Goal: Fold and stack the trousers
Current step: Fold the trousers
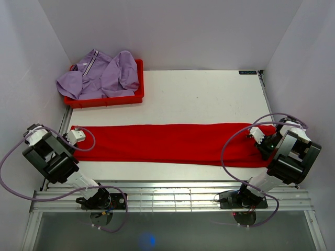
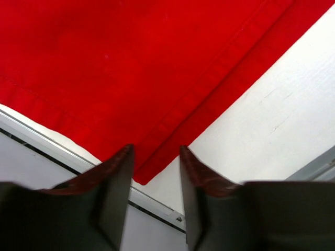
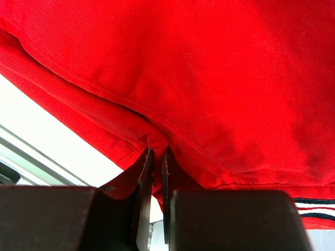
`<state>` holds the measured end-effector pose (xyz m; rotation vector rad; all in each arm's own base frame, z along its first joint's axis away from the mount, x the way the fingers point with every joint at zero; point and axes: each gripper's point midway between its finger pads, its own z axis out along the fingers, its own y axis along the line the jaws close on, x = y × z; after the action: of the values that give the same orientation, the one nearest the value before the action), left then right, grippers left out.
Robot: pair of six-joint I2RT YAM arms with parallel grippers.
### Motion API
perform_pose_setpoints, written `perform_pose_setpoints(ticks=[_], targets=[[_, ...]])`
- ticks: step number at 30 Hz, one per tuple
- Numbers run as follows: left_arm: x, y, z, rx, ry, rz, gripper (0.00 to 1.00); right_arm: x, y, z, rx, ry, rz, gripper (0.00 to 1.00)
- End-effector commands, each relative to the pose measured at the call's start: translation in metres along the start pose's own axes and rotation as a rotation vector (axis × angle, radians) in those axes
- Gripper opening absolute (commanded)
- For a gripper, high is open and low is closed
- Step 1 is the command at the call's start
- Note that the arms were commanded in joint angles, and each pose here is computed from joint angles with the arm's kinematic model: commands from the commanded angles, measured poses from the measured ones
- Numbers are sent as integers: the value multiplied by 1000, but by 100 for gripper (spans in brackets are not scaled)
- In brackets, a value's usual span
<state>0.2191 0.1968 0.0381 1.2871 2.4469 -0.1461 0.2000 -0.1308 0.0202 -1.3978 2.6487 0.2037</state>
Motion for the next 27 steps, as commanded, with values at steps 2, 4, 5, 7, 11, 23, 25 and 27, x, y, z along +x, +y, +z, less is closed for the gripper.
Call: perform_pose_setpoints(ticks=[2,4,5,7,11,23,25,27], targets=[[-18,3,-7,-92,-60,106,55,24,-5,16,-5,101,-2,8],[-18,3,-5,-98,-57,132,58,23,-6,16,-4,98,0,8],[-17,4,-2,-103,-53,139,58,23,-6,16,-4,98,0,8],[-16,7,1,-106,-46,145,59,24,-6,16,-7,101,1,8],[-10,21,7,-128,-21,150,59,26,-4,19,-7,117,0,8],[-4,29,18,-121,8,174,33,34,-2,25,-16,158,12,8],[-7,25,17,-109,-1,178,21,35,-2,25,-15,161,13,8],[-14,29,9,-125,-16,189,14,35,-2,25,-14,164,13,8]])
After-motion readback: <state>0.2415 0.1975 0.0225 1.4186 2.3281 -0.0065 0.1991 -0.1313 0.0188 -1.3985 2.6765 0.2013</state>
